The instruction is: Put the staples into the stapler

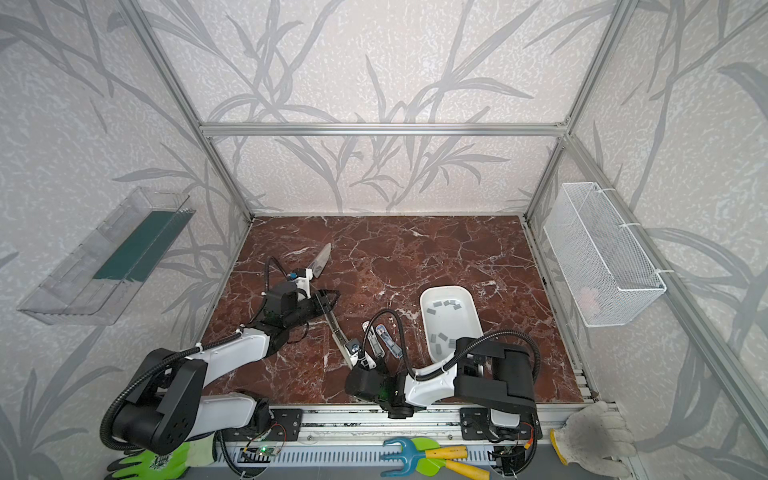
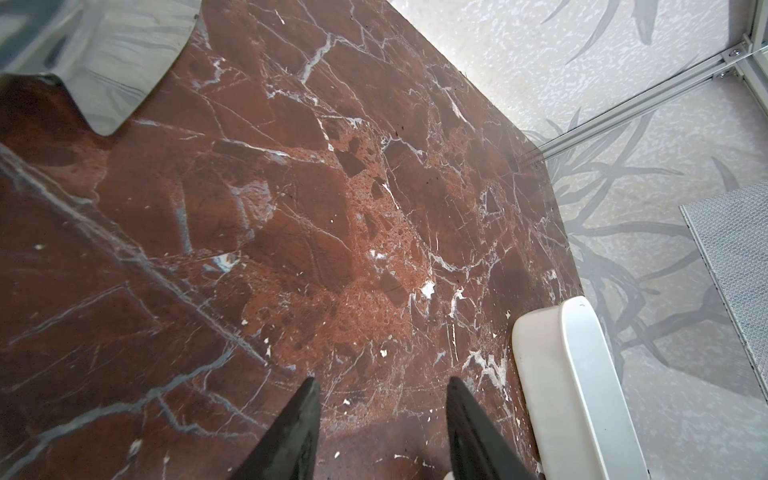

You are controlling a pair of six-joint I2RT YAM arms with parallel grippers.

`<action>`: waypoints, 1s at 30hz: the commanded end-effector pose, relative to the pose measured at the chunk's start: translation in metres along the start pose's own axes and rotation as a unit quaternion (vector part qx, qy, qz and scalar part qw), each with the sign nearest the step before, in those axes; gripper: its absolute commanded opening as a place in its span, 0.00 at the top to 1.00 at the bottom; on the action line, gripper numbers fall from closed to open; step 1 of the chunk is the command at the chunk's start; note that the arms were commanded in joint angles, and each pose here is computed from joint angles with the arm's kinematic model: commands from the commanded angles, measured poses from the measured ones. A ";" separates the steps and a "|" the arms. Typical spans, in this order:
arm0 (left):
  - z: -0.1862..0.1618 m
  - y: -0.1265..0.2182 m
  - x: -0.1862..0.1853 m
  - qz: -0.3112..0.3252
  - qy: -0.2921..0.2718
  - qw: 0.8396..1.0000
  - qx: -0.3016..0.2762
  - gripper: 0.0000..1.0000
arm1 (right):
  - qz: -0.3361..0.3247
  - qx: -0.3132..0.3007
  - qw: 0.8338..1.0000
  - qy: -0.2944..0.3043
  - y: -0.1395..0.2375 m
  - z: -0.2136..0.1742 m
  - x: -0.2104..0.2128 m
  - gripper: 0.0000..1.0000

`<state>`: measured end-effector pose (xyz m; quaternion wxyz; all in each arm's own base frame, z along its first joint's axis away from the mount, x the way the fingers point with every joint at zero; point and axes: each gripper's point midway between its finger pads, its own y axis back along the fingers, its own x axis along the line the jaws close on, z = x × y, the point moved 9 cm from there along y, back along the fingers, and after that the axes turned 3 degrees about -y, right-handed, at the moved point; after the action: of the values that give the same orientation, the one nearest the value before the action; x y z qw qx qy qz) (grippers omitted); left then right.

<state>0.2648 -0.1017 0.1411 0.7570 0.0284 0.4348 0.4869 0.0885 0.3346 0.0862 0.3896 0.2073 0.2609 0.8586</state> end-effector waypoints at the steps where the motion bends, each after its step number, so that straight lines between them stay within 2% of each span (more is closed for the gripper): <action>1: 0.012 0.006 -0.020 -0.041 -0.031 0.998 -0.025 0.51 | 0.016 0.003 1.000 0.012 -0.001 -0.004 0.007 1.00; 8: 0.009 0.016 -0.040 -0.054 -0.072 0.995 -0.031 0.50 | 0.013 -0.004 1.000 0.012 0.000 -0.003 0.006 1.00; 14: -0.014 0.020 -0.060 -0.053 -0.136 0.989 -0.033 0.50 | 0.020 -0.012 1.000 0.008 0.001 -0.003 0.006 1.00; 24: -0.045 0.023 -0.051 -0.046 -0.211 0.976 -0.030 0.49 | 0.023 -0.021 1.000 0.001 -0.002 -0.004 0.007 1.00; 30: -0.058 0.034 -0.053 -0.084 -0.254 0.963 -0.037 0.48 | 0.021 -0.024 0.999 0.000 -0.002 -0.003 0.007 1.00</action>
<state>0.2055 -0.1387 0.1548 0.8552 0.0873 0.2204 0.4608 0.0862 0.3331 0.0831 0.3890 0.2052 0.2473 0.8634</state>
